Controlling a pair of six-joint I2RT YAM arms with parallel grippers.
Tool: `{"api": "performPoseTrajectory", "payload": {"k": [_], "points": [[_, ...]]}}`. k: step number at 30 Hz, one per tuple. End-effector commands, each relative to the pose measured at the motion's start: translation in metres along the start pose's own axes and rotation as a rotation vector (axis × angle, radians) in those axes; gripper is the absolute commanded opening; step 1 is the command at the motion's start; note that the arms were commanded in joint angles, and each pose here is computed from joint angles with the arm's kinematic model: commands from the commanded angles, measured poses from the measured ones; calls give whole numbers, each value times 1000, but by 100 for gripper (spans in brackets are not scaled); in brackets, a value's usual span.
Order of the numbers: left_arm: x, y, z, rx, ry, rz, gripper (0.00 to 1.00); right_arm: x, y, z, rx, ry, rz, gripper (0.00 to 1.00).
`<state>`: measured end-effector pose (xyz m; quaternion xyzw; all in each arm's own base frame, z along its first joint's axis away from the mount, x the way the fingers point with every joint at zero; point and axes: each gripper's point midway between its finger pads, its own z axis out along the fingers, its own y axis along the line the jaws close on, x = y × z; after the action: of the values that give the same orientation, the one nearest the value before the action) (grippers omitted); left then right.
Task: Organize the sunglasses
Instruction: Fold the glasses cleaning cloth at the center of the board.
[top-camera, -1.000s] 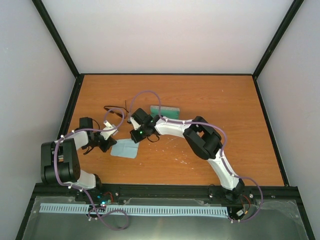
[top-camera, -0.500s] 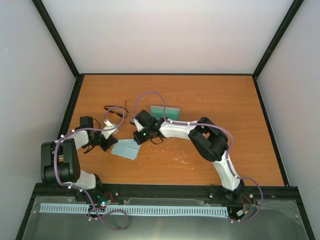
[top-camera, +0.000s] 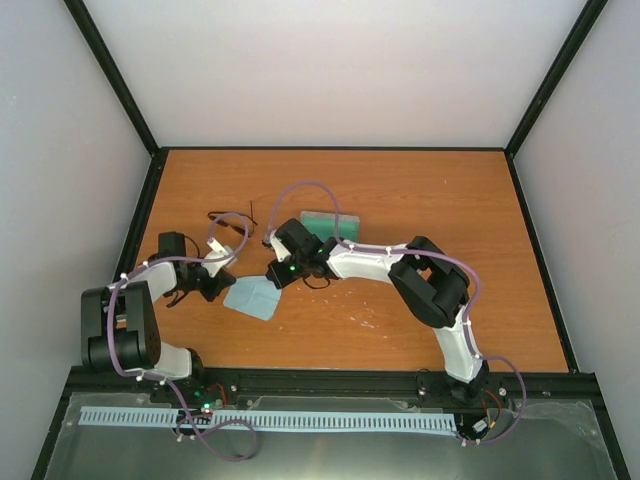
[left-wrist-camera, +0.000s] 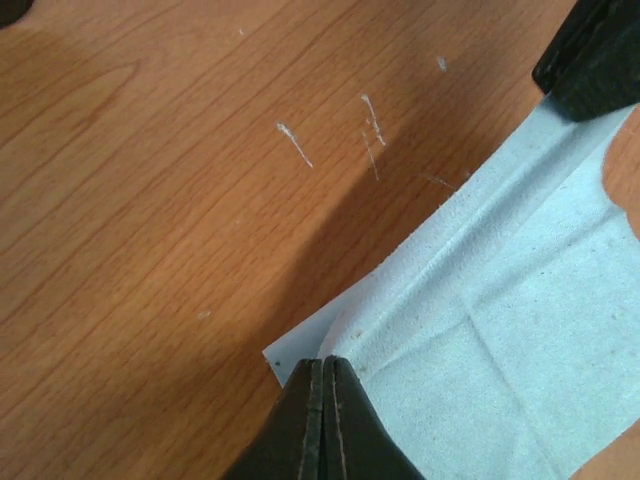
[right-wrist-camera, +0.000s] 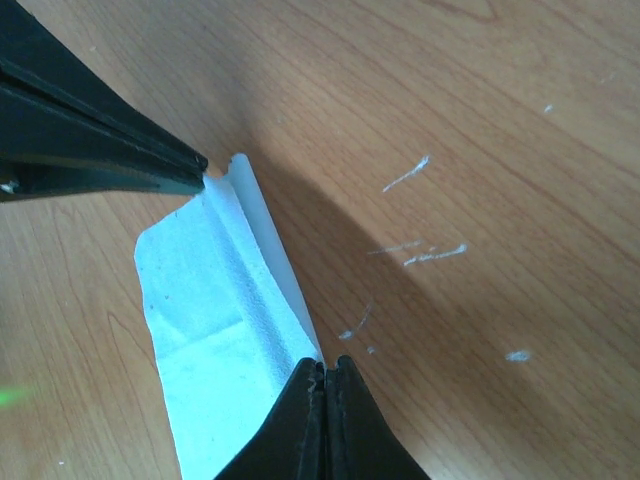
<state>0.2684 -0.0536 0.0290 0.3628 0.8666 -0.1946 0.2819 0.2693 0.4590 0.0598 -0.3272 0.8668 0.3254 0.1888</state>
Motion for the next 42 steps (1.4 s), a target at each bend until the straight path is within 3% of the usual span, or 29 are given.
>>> {"api": "performPoseTrajectory", "payload": {"k": [1,19,27,35,42], "points": [[-14,-4,-9,-1,-41,45,1,8,14,-2,-28,7,-33,3],[11,-29,-8,33,-3,75,1,40,21,7,-30,61,-44,6],[14,-25,-8,2,10,92,3,44,28,8,-70,55,-41,20],[-10,-5,-17,-45,-17,133,1,29,29,0,-49,5,-47,5],[-30,13,-21,-64,-35,166,1,12,33,-6,-42,-39,-58,3]]}}
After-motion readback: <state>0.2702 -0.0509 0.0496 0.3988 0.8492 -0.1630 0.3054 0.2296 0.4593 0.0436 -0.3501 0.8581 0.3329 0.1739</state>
